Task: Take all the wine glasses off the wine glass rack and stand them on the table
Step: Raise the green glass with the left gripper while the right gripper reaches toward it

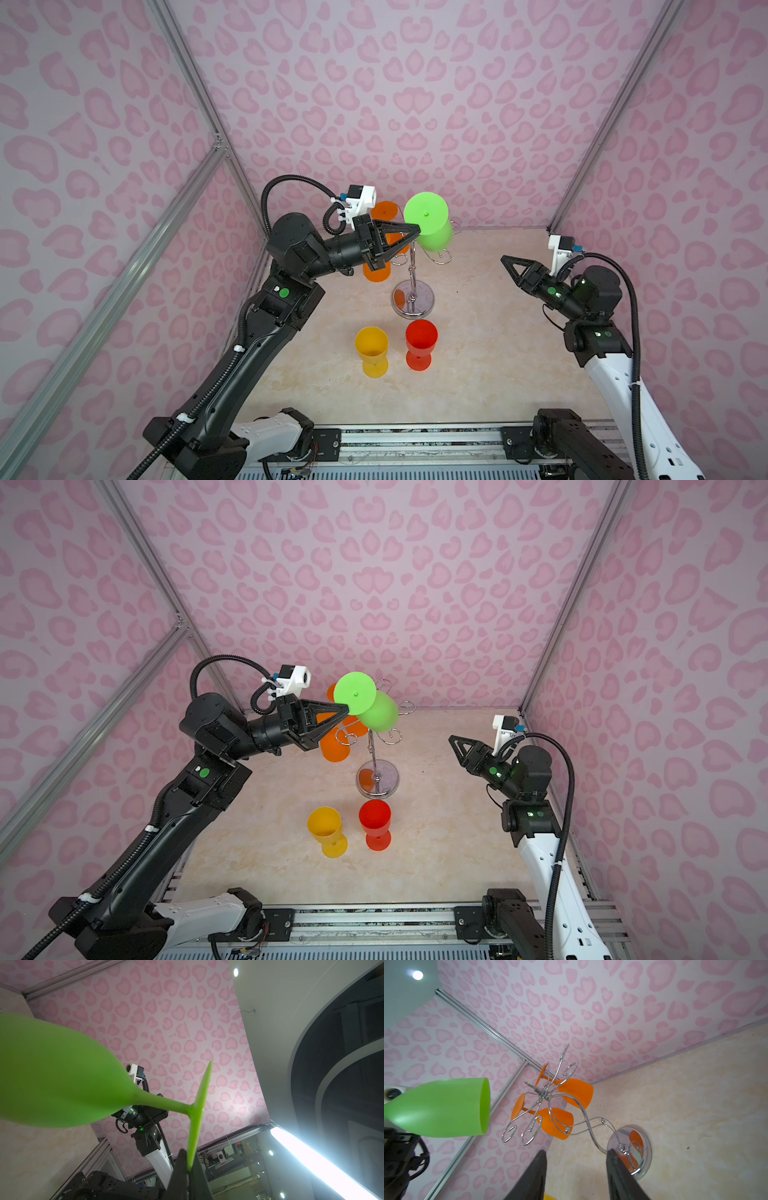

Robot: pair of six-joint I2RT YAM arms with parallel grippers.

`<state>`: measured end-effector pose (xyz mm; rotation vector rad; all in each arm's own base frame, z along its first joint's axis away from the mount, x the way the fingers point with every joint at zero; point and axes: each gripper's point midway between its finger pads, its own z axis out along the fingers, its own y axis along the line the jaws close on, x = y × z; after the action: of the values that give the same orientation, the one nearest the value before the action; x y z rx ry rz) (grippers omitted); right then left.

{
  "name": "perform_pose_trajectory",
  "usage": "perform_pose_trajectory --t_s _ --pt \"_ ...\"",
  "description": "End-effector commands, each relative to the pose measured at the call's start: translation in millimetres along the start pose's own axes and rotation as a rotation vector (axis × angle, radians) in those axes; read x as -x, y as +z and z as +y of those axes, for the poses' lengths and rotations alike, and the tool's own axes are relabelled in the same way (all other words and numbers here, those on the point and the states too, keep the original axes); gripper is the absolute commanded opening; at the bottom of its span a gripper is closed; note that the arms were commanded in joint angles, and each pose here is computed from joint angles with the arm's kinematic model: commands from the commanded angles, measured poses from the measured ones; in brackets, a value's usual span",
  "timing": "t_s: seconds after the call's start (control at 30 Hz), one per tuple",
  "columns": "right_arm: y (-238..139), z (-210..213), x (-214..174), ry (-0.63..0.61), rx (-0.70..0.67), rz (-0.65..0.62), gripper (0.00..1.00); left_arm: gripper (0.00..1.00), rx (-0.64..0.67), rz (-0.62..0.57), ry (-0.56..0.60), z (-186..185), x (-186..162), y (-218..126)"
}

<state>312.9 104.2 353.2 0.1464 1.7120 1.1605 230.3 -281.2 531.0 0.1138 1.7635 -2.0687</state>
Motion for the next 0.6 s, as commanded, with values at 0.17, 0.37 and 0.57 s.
perform_pose_trajectory --t_s 0.17,0.37,0.57 --pt "-12 69 35 -0.028 0.339 -0.146 0.5 0.02 -0.165 0.003 0.092 -36 2 7" --pt "-19 98 52 0.024 0.604 -0.206 0.66 0.02 -0.231 0.023 0.069 -35 -5 18" --pt "-10 107 56 0.063 0.747 -0.191 0.67 0.02 -0.284 0.029 0.042 -32 -7 24"
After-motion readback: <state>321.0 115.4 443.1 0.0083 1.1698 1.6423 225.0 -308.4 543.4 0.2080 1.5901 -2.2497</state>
